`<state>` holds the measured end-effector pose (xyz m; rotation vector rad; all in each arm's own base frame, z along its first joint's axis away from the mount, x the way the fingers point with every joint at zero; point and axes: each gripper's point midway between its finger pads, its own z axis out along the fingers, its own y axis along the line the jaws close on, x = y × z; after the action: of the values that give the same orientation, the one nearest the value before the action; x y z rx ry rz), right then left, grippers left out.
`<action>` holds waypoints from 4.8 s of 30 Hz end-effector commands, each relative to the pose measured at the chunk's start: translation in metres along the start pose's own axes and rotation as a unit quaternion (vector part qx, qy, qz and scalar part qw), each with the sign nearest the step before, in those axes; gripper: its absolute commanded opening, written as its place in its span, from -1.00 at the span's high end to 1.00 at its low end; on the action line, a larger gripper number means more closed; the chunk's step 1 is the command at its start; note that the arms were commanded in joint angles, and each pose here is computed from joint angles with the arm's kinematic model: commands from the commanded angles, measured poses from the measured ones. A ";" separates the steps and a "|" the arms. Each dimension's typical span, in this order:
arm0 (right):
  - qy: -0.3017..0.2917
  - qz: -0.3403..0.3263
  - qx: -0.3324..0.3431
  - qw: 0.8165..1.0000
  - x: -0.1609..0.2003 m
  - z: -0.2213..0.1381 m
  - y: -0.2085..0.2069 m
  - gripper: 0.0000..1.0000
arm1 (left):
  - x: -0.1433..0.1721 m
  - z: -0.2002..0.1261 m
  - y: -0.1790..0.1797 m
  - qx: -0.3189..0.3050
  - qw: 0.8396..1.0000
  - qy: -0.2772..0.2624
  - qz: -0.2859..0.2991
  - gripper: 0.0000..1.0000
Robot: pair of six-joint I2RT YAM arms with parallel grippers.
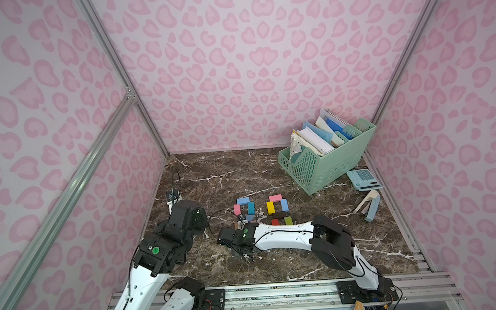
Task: Assemble the number 8 with building blocks
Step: Assemble the building block at the center of the board, then reset both arms
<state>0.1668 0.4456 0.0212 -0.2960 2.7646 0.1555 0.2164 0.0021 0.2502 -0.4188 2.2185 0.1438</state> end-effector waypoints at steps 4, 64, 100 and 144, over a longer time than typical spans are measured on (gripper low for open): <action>0.009 -0.004 0.049 0.999 0.006 0.005 -0.023 -0.27 | 0.002 0.001 0.003 -0.006 1.000 0.000 -0.001 -0.97; -0.025 -0.019 -0.034 0.999 -0.007 -0.016 -0.002 -0.96 | 0.012 0.009 0.002 -0.010 1.000 0.013 -0.002 -0.97; -0.550 0.140 0.091 0.819 -0.076 -0.173 -0.438 -0.89 | -0.007 0.163 0.011 -0.073 0.995 -0.056 0.037 -0.94; -0.552 -0.002 0.114 0.826 -0.132 -0.111 -0.464 -0.95 | 0.015 0.242 -0.047 0.088 0.983 -0.130 0.097 -0.94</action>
<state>0.3465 -0.0028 0.1262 -0.0310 1.6318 -0.0238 0.3979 0.0170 0.0819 -0.1102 2.0400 0.1212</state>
